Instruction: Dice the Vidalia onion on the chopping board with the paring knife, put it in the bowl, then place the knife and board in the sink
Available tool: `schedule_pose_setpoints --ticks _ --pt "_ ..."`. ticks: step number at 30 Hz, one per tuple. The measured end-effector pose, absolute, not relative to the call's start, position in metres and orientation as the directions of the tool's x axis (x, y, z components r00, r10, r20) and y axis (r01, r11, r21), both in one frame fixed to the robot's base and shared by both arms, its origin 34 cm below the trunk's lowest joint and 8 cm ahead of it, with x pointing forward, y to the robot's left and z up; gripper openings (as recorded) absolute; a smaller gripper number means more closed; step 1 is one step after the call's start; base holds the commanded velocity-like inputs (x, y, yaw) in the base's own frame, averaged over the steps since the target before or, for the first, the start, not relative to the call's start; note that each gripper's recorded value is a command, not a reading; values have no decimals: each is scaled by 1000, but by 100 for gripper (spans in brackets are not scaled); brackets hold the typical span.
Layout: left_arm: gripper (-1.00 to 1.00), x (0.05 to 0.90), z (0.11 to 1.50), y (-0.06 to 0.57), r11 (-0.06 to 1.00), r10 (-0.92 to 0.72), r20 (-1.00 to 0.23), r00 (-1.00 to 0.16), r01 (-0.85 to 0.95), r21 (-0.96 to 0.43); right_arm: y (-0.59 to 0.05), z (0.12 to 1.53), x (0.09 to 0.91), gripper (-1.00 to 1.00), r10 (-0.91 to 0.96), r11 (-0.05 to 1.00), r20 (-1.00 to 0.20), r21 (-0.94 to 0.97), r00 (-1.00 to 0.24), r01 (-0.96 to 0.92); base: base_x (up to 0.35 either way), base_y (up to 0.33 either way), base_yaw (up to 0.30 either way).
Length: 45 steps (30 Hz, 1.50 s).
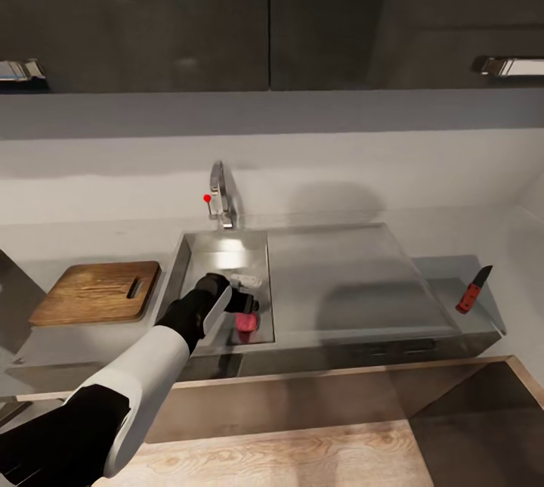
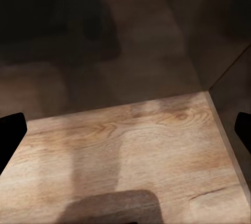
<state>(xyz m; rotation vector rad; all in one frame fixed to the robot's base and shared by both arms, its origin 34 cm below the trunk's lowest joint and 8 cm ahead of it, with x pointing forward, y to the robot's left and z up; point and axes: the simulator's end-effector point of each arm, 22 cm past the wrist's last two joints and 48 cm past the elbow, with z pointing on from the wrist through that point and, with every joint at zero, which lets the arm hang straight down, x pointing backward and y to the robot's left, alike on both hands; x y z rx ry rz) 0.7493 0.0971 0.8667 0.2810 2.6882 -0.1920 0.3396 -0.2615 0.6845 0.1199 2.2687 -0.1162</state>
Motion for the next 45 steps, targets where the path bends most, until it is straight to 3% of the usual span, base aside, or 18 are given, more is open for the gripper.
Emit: schedule_pose_setpoints --ticks 45 --pt "100 734 825 99 971 169 -359 -918 219 -101 -261 673 323 100 48 991 -731 -50 -681 123 0 0 0"
